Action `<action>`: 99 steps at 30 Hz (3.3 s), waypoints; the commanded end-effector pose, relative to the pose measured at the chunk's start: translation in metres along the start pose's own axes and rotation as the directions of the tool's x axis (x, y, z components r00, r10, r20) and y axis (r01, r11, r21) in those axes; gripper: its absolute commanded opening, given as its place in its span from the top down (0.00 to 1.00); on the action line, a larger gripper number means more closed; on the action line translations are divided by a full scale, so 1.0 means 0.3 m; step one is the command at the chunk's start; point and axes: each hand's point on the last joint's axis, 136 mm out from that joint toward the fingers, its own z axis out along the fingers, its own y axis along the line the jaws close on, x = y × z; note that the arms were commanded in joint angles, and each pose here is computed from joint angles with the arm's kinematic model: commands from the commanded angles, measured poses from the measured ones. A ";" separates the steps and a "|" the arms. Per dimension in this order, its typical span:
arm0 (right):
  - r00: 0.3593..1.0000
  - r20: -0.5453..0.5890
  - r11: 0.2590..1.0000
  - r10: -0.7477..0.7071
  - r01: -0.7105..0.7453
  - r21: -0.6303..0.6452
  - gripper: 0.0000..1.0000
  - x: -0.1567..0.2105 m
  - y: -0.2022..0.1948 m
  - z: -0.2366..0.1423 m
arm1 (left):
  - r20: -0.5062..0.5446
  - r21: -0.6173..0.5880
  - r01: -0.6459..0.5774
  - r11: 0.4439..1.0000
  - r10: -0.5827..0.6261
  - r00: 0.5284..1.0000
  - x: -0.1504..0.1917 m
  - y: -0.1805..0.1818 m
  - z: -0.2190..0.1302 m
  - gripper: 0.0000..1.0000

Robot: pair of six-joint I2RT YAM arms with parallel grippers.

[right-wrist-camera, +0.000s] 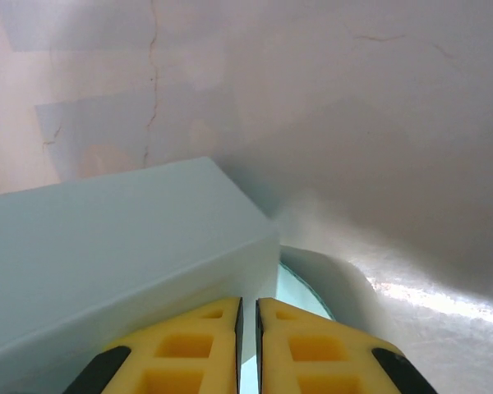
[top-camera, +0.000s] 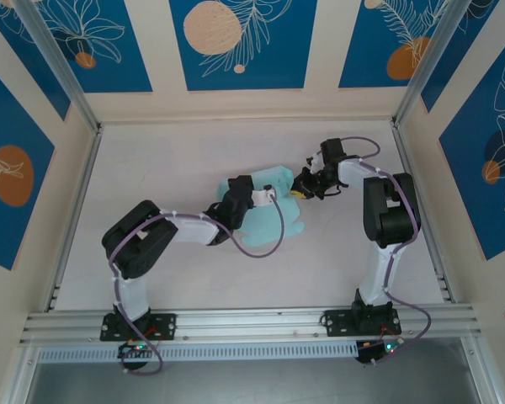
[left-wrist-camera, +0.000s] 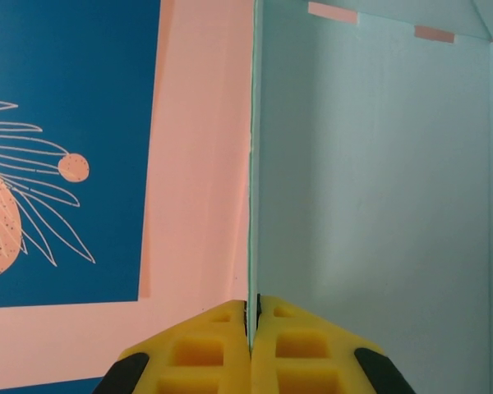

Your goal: Fold the paper box

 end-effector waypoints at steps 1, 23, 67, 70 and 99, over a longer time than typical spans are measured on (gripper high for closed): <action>0.999 0.019 0.999 -0.042 0.041 0.020 0.85 0.002 0.017 -0.025 | 0.022 0.019 -0.076 0.997 0.076 0.997 -0.025 -0.081 -0.013 0.97; 0.983 0.019 0.980 -0.182 0.182 -0.075 0.84 0.059 0.071 -0.025 | 0.040 0.027 -0.214 0.976 0.213 0.976 -0.035 -0.183 -0.021 0.97; 0.702 0.119 0.708 -0.702 0.670 0.222 0.62 -0.096 0.209 0.008 | 0.161 0.099 -0.307 0.947 0.289 0.944 -0.067 -0.261 -0.015 0.96; 0.682 0.123 0.689 -0.721 0.687 0.232 0.66 -0.103 0.218 0.013 | 0.170 0.107 -0.294 0.950 0.274 0.947 -0.069 -0.252 -0.017 0.96; 0.761 -0.065 0.645 -0.645 0.588 0.488 1.00 -0.028 0.174 0.055 | 0.231 0.287 0.495 0.820 -0.561 0.795 -0.137 0.204 -0.285 0.19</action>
